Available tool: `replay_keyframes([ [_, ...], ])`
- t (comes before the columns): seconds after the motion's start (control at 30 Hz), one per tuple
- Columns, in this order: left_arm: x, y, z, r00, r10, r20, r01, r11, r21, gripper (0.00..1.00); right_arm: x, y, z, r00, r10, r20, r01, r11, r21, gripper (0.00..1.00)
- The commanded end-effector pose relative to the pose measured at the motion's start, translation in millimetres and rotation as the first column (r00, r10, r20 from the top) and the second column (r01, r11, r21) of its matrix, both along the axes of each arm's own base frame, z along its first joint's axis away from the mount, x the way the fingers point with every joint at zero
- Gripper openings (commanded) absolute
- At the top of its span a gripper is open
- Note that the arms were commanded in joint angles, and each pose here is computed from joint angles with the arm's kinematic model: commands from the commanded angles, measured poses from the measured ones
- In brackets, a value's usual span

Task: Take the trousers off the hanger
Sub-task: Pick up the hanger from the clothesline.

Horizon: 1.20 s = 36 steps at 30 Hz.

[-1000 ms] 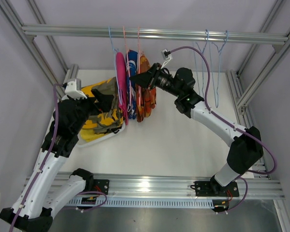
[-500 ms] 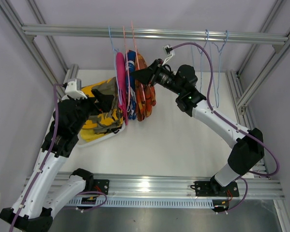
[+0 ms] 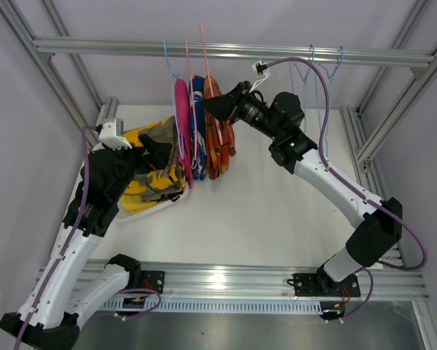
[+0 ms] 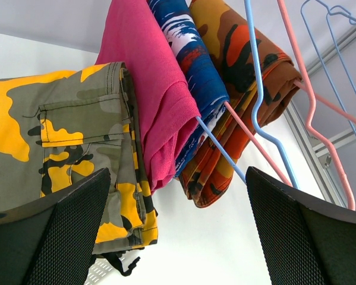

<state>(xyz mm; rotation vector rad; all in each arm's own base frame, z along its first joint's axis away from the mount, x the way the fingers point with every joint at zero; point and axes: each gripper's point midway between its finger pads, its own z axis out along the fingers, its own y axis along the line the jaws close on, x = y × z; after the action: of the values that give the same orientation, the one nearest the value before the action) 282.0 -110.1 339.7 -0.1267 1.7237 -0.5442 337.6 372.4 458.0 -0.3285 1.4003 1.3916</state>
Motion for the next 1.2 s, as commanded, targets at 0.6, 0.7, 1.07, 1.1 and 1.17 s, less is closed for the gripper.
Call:
replay_keyframes([
  [0.6,-4.2,-22.5,11.6,0.988,-0.144,0.055,0.144,0.99,-0.005,0.99,-99.1,-98.4,158.2,0.885,-0.196,0.422,0.126,0.974,0.188,0.0],
  [0.7,-5.9,-27.8,13.6,0.982,-0.175,0.07,0.176,0.984,-0.005,0.99,-111.0,-113.4,150.0,0.888,-0.223,0.401,0.157,0.969,0.191,0.0],
  [1.07,-23.1,-53.6,17.0,0.952,-0.272,0.143,0.266,0.962,0.061,0.99,-144.4,-158.6,98.4,0.893,-0.296,0.339,0.277,0.955,0.106,0.0],
  [1.1,-27.1,-59.8,17.9,0.945,-0.294,0.144,0.288,0.955,0.067,0.99,-153.4,-168.7,98.0,0.888,-0.311,0.339,0.286,0.95,0.123,0.0],
  [1.17,-28.3,-63.0,16.2,0.945,-0.297,0.141,0.286,0.954,0.088,0.99,-151.2,-169.4,72.0,0.9,-0.31,0.308,0.3,0.951,0.082,0.0],
])
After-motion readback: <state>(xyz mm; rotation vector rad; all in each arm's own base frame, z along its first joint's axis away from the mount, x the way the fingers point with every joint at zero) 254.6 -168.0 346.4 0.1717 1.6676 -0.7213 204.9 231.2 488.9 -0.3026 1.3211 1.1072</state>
